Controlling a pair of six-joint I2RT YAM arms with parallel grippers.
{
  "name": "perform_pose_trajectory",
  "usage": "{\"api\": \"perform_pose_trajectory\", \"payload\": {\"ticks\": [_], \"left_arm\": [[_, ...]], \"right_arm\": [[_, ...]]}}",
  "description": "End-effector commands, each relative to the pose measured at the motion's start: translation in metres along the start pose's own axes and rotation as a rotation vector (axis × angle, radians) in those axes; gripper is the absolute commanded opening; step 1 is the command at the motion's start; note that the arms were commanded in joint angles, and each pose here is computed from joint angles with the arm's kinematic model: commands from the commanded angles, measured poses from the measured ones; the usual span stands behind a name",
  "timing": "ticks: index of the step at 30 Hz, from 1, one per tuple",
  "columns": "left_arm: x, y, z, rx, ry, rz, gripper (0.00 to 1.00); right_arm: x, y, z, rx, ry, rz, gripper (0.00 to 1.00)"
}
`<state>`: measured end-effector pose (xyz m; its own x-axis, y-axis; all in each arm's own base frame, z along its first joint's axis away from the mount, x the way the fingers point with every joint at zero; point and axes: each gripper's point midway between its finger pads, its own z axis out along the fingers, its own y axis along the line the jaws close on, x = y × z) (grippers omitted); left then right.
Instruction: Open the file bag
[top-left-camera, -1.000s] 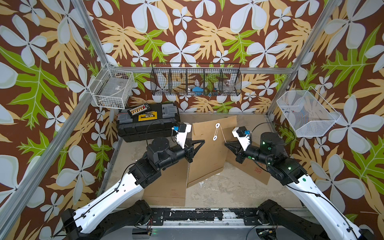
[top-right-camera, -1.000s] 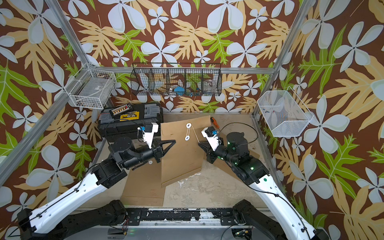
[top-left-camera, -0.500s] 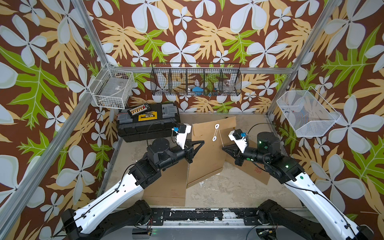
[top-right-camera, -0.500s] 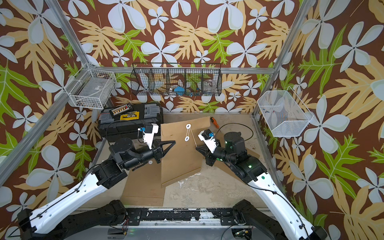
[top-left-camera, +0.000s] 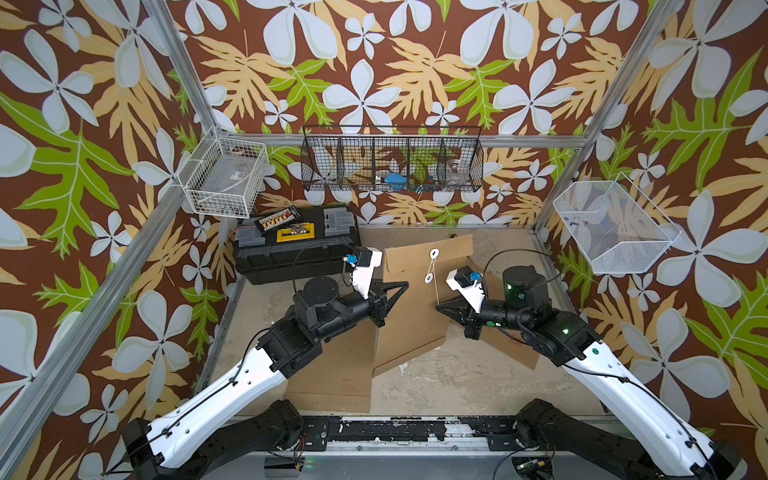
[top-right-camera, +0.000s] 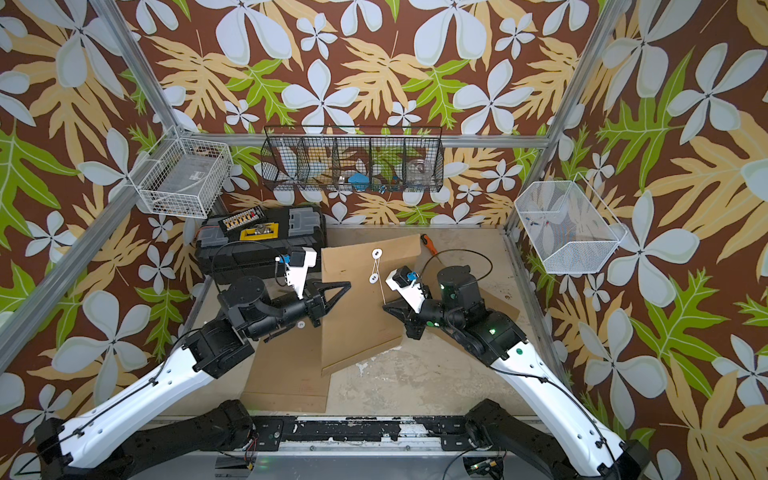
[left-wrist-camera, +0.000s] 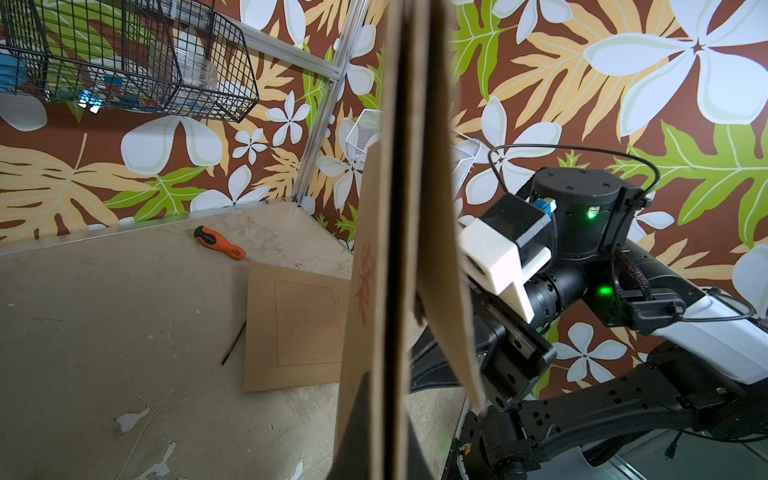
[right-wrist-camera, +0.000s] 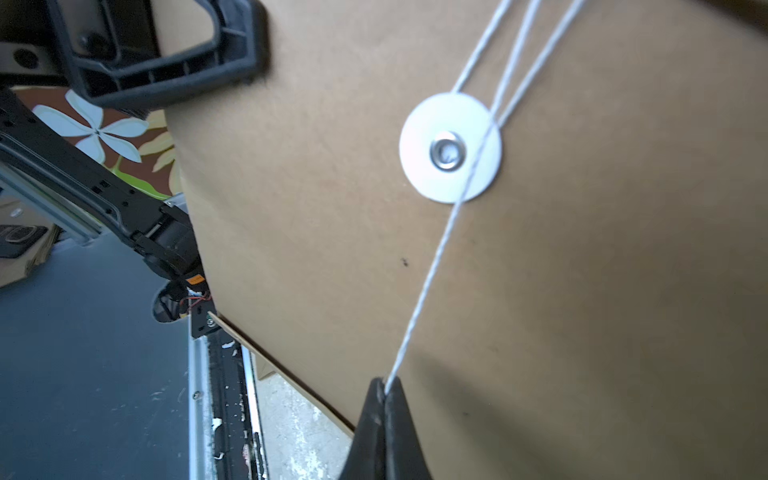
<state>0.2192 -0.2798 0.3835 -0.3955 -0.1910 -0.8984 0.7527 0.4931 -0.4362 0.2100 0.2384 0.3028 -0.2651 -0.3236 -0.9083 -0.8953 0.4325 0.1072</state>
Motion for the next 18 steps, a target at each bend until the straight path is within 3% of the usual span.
{"api": "perform_pose_trajectory", "payload": {"ticks": [1,8,18], "left_arm": [[-0.010,-0.004,0.000,0.015,-0.039,0.008,0.00],[-0.011,0.009,0.002,-0.074,-0.053,0.032,0.00],[-0.020,0.024,0.000,-0.333,-0.141,0.153,0.00]], "right_arm": [[-0.007,0.003,-0.001,-0.013,-0.022,0.000,0.00],[-0.020,-0.005,-0.004,0.040,-0.079,0.011,0.00],[-0.032,-0.003,-0.002,0.011,-0.118,0.031,0.00]]}}
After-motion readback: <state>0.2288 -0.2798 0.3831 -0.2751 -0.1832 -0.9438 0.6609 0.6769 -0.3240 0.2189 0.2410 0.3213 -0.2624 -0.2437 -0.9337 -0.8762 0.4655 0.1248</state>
